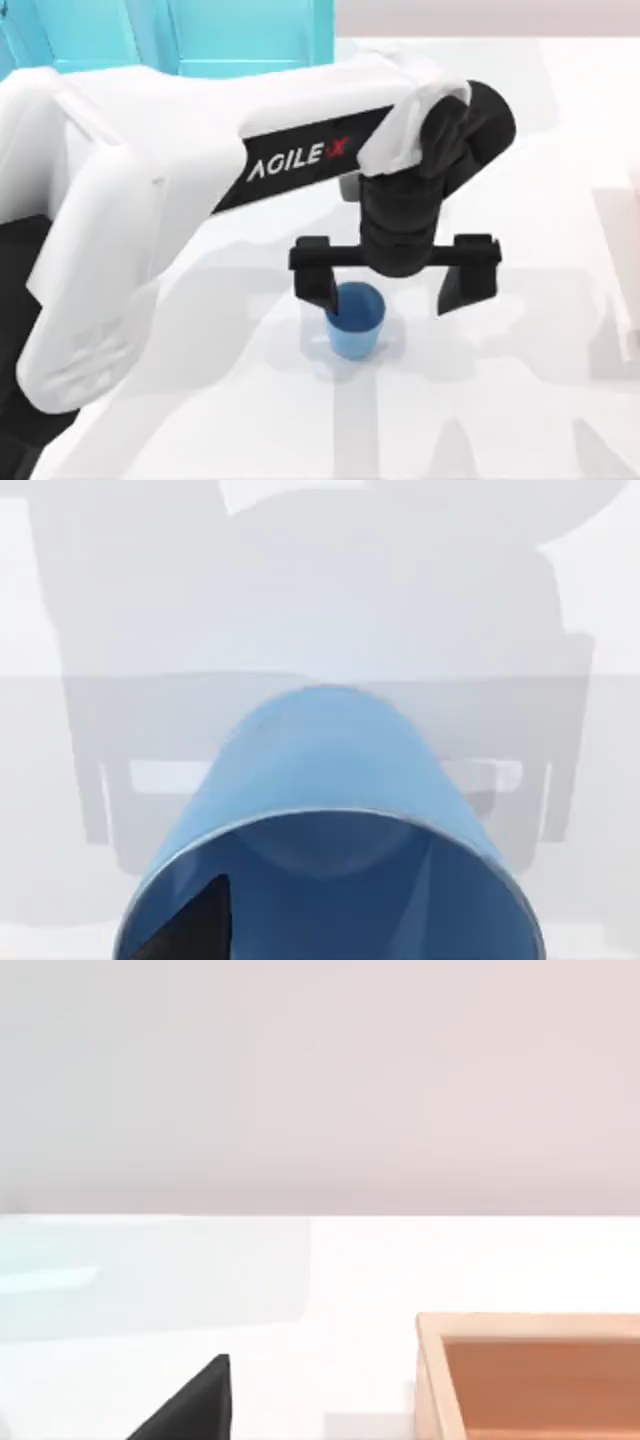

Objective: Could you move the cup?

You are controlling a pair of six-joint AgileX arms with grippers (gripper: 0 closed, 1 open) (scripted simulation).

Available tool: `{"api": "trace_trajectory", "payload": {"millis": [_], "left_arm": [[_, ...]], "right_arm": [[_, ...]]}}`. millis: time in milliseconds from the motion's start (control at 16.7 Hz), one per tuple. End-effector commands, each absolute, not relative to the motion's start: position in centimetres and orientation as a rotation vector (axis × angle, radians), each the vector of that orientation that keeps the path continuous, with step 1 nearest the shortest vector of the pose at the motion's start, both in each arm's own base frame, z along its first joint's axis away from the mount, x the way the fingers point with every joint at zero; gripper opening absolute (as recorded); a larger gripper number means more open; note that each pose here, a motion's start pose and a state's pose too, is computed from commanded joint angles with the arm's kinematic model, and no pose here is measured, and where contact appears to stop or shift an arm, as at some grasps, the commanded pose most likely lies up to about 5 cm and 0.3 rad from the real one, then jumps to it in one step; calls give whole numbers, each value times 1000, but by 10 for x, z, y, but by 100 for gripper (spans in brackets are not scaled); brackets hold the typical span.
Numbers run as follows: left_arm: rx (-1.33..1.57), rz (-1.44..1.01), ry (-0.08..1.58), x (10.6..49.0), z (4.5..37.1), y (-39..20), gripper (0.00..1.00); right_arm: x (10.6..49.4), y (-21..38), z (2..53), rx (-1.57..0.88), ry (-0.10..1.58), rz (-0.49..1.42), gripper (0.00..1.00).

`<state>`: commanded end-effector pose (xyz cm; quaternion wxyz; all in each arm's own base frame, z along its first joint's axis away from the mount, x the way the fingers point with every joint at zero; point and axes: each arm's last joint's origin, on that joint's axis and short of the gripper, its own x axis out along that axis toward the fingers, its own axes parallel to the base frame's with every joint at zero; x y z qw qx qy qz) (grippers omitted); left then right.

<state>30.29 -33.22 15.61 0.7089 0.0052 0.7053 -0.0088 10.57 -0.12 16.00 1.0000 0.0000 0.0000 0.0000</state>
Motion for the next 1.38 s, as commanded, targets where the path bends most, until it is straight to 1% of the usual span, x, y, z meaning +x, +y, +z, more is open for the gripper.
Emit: {"api": "trace_trajectory", "payload": {"millis": [180,420,1200,1260,1380], "left_arm": [[16,-15,1570,300,136,-330,100],[16,-15,1571,300,135,-330,100],[16,-15,1571,300,135,-330,2],[16,-15,1571,300,135,-330,0],[16,-15,1571,300,135,-330,0]], "right_arm": [[106,-1,160,0,0,0,100],[106,-1,160,0,0,0,100],[106,-1,160,0,0,0,100],[106,-1,160,0,0,0,100],[106,-1,160,0,0,0,100]]}}
